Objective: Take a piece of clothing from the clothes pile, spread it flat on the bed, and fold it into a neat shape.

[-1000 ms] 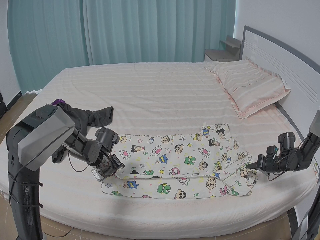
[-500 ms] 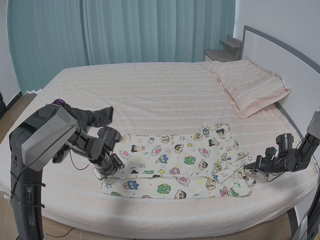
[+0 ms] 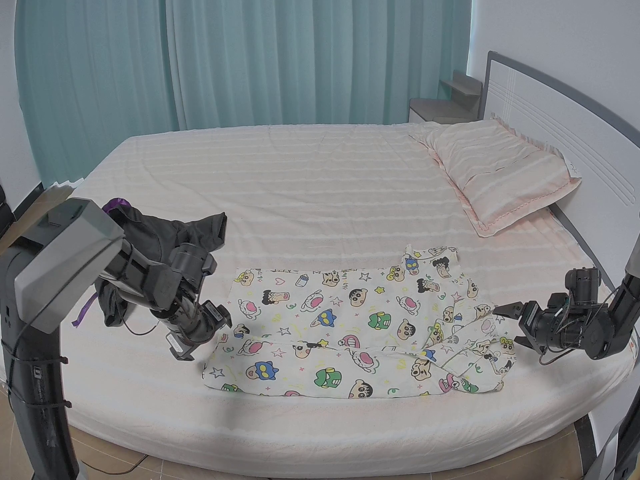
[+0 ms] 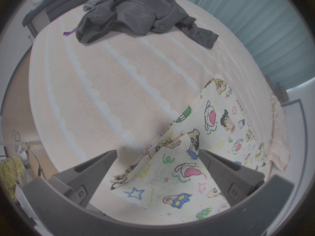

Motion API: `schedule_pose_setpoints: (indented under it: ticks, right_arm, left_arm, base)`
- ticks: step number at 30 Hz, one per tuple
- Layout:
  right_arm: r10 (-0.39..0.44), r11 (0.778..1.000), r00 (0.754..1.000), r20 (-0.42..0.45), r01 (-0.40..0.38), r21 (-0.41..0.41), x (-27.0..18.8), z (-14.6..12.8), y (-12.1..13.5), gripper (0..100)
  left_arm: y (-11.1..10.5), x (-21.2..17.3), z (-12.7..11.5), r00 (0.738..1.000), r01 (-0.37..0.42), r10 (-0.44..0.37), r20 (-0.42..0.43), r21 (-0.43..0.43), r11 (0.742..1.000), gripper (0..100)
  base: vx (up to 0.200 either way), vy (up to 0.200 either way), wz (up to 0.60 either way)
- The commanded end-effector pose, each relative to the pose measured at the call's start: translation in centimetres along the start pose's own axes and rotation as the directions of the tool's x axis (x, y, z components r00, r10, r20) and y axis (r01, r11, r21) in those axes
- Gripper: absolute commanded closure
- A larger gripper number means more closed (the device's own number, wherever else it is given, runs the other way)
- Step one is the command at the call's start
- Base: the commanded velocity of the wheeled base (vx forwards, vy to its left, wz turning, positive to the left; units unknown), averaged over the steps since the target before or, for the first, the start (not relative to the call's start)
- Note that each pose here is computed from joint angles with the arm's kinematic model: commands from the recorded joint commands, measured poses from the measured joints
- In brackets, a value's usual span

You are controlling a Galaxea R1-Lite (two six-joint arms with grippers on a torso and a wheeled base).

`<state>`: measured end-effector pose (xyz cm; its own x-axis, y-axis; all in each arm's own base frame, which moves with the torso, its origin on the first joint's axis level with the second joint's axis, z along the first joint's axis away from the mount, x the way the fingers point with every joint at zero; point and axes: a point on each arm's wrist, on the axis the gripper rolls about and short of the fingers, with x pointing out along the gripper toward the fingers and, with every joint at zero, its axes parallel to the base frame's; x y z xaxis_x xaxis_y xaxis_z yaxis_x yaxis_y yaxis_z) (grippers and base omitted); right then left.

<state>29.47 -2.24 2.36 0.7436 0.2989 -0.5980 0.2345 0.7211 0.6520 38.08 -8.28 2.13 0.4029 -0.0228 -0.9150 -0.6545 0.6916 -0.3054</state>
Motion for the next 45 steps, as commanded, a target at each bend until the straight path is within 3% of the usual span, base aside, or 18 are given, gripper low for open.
schedule_pose_setpoints:
  ticks: [1, 5, 8, 9, 12, 20, 30, 45]
  right_arm:
    - [0.021, 0.994, 0.996, 0.083, -0.03, 0.103, -2.0, -3.1, 3.8, 0]
    - [-0.038, 0.968, 0.994, 0.106, 0.01, 0.25, -0.9, -5.4, 5.3, 0]
    - [-0.06, 0.961, 0.994, 0.09, 0.033, 0.274, -0.3, -6.5, 5.5, 0]
    - [-0.077, 0.957, 0.994, 0.072, 0.054, 0.285, -0.2, -7.2, 5.2, 0]
    - [-0.073, 0.959, 0.995, 0.063, 0.053, 0.279, -0.2, -8.0, 4.6, 0]
    - [-0.084, 0.966, 0.994, 0.073, 0.063, 0.252, 1.3, -9.6, 3.1, 0]
    - [-0.138, 0.981, 0.98, 0.142, 0.115, 0.157, 3.5, -11.0, 1.8, 0]
    - [-0.069, 0.986, 0.971, 0.228, 0.032, 0.164, 2.3, -9.4, 2.9, 0]
  left_arm:
    - [2.9, -5.1, 2.9, 0.992, 0.115, -0.121, -0.038, -0.125, 0.985, 0]
    - [5.3, -7.4, 2.3, 0.972, 0.165, -0.194, -0.135, -0.201, 0.966, 0]
    - [6.2, -8.0, 1.4, 0.961, 0.179, -0.218, -0.168, -0.219, 0.959, 0]
    - [6.5, -8.1, 0.7, 0.952, 0.207, -0.254, -0.17, -0.254, 0.945, 0]
    - [6.9, -7.6, -0.9, 0.932, 0.259, -0.318, -0.176, -0.291, 0.921, 0]
    - [6.2, -6.8, -3.6, 0.908, 0.338, -0.379, -0.177, -0.225, 0.914, 0]
    - [6.3, -6.7, -3.7, 0.913, 0.333, -0.372, -0.169, -0.219, 0.917, 0]
    - [6.4, -6.7, -3.8, 0.914, 0.327, -0.367, -0.172, -0.219, 0.919, 0]
  base:
    - [0.0, 0.0, 0.0]
    - [0.0, 0.0, 0.0]
    - [0.0, 0.0, 0.0]
    - [0.0, 0.0, 0.0]
    - [0.0, 0.0, 0.0]
    - [0.0, 0.0, 0.0]
    - [0.0, 0.0, 0.0]
    - [0.0, 0.0, 0.0]
